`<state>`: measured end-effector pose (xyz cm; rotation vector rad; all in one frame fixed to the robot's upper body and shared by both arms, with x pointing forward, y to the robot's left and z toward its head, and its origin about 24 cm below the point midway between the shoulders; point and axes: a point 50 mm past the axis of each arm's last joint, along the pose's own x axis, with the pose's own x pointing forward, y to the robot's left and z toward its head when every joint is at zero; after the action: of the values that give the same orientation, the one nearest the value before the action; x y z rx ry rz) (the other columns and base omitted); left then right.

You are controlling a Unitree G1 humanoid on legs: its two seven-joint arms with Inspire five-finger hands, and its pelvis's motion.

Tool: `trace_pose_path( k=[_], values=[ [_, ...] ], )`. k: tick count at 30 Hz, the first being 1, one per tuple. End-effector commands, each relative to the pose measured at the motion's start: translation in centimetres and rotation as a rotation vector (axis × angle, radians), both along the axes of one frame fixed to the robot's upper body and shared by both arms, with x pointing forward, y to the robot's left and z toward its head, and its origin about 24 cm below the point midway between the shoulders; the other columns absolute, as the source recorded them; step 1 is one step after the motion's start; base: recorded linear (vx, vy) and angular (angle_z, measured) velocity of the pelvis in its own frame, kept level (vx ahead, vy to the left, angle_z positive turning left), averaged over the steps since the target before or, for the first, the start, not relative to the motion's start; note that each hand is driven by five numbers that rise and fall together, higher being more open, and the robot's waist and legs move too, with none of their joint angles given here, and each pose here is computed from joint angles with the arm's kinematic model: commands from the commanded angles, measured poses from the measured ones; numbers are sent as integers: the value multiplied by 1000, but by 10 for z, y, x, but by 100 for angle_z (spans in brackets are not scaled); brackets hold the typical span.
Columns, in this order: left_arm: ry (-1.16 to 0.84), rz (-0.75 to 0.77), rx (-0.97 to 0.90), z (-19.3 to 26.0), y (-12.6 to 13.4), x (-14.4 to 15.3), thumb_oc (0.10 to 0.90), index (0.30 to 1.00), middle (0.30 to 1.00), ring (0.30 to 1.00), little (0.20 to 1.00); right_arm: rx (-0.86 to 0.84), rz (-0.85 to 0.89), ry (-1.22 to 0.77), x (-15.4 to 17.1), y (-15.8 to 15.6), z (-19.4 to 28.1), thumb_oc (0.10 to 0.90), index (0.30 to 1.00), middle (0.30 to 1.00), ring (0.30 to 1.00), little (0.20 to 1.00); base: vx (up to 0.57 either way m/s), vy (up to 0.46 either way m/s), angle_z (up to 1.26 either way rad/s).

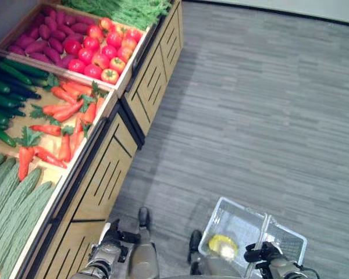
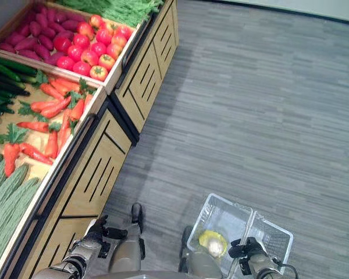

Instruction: Get the vegetables into the basket

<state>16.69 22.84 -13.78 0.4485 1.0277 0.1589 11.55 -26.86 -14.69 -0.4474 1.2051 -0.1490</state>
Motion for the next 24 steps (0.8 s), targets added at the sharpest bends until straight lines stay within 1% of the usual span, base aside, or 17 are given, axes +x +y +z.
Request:
trace_pose_path(
  k=[1,3,5,7,10,19,24],
  values=[
    [256,14,78,-20,19,-71,900,1000,1000,1000,1000,-24,-15,52,-23,-12,-2,400,300,300,300,300,251,140,-100],
    [256,7,88,-19,22,-69,900,1000,1000,1000,1000,10,-13,42,-20,-1,-5,400,300,300,300,300,409,292,-74],
    [229,-3,97,-17,23,-63,900,1000,1000,1000,1000,21,42,31,-13,9,-5,400,300,300,300,300,274,269,-38],
    [210,-9,91,-16,21,-57,900,1000,1000,1000,1000,24,45,29,-11,11,-6,400,300,300,300,300,148,196,-49],
    [198,-24,85,-15,19,-53,900,1000,1000,1000,1000,35,45,41,-12,15,-7,400,300,300,300,300,128,220,8],
    [214,18,94,-13,30,-56,900,1000,1000,1000,1000,31,-3,42,-13,11,-7,400,300,300,300,300,65,132,-18],
    [205,36,98,-12,32,-53,900,1000,1000,1000,1000,24,-48,49,-20,6,-7,400,300,300,300,300,246,10,15]
  ],
)
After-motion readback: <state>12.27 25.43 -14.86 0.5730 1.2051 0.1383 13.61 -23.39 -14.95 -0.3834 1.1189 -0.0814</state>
